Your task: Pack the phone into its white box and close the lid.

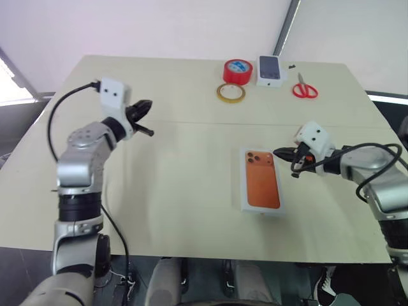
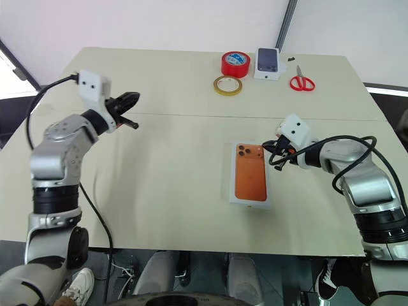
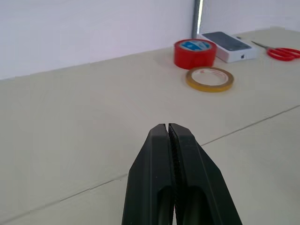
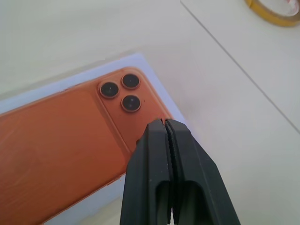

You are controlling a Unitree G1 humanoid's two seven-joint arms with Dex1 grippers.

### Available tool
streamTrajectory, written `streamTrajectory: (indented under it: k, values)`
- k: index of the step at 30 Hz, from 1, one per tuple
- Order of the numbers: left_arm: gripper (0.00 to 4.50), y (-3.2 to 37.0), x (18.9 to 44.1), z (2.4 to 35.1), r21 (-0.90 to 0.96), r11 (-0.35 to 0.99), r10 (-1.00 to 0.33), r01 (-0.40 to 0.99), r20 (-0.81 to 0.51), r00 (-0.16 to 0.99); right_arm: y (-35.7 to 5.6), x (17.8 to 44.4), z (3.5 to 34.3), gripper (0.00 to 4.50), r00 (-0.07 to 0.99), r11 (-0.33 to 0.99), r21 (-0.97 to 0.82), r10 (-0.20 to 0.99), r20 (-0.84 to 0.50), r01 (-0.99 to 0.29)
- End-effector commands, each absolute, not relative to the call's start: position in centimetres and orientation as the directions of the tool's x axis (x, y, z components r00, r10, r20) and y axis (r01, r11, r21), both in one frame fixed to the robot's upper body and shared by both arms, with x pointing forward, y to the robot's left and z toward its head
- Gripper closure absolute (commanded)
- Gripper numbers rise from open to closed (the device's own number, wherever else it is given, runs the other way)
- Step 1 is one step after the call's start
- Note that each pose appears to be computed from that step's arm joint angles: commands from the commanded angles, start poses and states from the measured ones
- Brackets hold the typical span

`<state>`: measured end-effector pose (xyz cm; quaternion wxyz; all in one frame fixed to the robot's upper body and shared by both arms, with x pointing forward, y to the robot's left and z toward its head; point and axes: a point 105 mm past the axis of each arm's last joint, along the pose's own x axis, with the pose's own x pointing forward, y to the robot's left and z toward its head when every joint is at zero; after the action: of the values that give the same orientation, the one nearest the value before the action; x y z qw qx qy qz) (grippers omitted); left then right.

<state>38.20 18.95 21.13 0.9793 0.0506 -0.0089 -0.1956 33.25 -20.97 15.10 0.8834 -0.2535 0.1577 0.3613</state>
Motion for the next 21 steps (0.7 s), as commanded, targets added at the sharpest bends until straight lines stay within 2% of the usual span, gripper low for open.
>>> streamTrajectory:
  k: [1, 5, 8, 13, 15, 17, 21]
  values:
    - [4.41, 21.3, 37.5, 23.1, 0.005, 0.963, -0.269, 0.27, 0.074, 0.96, -20.6, 33.7, 16.2, 4.44, 0.688, 0.586, -0.363, 0.583, -0.432, -0.724]
    - [4.41, 24.8, 37.7, 25.2, -0.146, 0.985, -0.069, 0.094, 0.17, 0.983, -20.7, 34.4, 16.2, 4.44, 0.688, 0.586, -0.362, 0.583, -0.432, -0.724]
    - [4.41, 26.6, 38.2, 26.1, -0.163, 0.986, 0.044, -0.011, 0.2, 0.979, -20.6, 34.9, 16.3, 4.44, 0.687, 0.586, -0.362, 0.585, -0.43, -0.725]
    - [4.41, 26.5, 40.7, 27.4, -0.267, 0.963, 0.101, -0.032, 0.251, 0.963, -20.4, 35.4, 16.3, 4.44, 0.686, 0.585, -0.359, 0.591, -0.424, -0.727]
    - [4.41, 24.5, 42.1, 28.2, -0.138, 0.99, 0.027, 0.012, 0.279, 0.96, -20.1, 35.6, 16.2, 4.44, 0.687, 0.586, -0.36, 0.592, -0.421, -0.725]
    - [4.41, 22.6, 43.2, 28.2, -0.059, 0.992, -0.096, 0.116, 0.267, 0.959, -20.0, 35.7, 16.2, 4.44, 0.689, 0.588, -0.361, 0.593, -0.416, -0.724]
    - [4.41, 19.8, 42.7, 26.0, 0.066, 0.934, -0.356, 0.35, 0.171, 0.919, -20.3, 35.1, 16.2, 4.44, 0.703, 0.603, -0.362, 0.586, -0.404, -0.711]
